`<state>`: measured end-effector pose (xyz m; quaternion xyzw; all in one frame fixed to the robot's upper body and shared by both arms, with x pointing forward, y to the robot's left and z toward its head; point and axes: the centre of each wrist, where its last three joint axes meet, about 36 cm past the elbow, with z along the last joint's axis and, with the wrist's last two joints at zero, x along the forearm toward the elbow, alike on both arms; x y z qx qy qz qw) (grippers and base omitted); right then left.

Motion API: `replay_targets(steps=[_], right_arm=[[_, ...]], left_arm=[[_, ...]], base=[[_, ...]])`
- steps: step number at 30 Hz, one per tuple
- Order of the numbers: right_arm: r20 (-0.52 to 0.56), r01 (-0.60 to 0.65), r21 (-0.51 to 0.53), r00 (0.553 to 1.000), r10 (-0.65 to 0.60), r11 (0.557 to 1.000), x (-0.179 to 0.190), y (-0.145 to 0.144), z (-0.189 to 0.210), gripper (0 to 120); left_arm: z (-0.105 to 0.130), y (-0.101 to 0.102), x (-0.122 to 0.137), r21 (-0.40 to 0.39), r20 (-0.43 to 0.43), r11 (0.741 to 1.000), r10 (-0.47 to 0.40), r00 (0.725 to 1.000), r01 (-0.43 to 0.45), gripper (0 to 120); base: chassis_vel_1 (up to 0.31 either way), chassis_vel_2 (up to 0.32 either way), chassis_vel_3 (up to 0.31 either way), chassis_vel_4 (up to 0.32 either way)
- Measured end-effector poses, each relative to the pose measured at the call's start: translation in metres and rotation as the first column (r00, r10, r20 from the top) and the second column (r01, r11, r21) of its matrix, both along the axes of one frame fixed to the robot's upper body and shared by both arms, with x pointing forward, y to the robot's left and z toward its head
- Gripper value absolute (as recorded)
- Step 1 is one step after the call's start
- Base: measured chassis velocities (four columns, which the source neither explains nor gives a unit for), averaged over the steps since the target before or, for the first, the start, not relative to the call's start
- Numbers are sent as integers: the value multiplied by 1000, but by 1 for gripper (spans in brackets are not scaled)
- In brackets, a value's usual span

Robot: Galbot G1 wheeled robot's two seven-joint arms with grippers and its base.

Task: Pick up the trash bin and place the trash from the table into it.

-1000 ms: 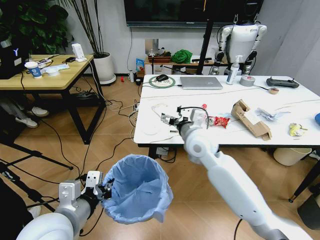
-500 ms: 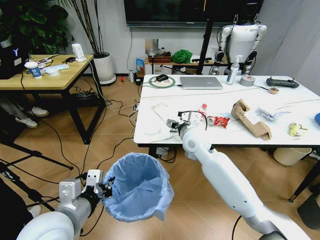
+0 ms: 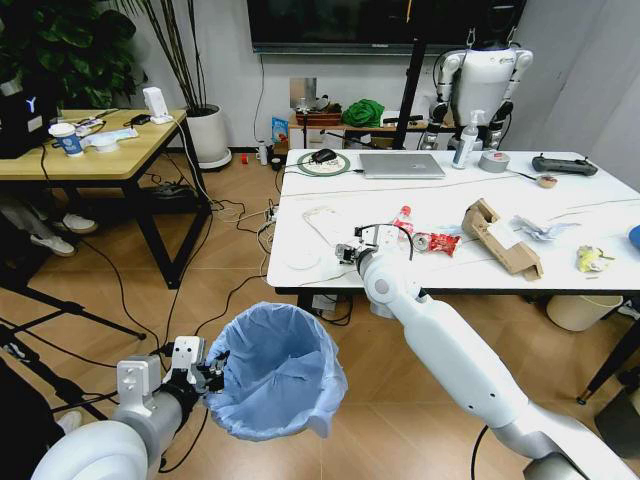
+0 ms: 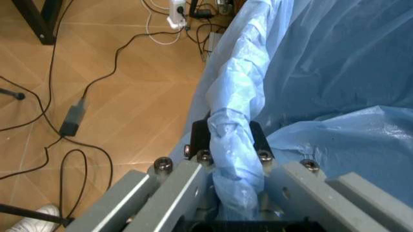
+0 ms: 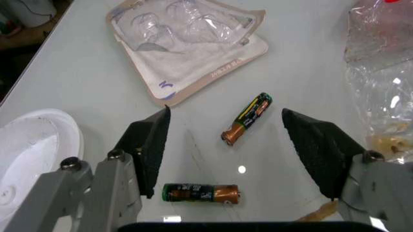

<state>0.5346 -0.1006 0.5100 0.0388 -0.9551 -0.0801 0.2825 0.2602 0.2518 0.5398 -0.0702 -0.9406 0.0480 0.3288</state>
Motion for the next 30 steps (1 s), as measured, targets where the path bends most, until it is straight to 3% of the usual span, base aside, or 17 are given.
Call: replay_targets(steps=[17, 30], right_arm=[[17, 9, -73, 1000, -8, 997, -2, -11, -9, 55], [26, -11, -82, 1000, 13, 997, -1, 1, -8, 51]], left_arm=[[2, 0, 2, -7, 11, 1000, -5, 1000, 5, 0], [2, 0, 2, -11, 11, 1000, -6, 1000, 6, 0]], base=[[0, 0, 0, 0], [0, 0, 0, 0]])
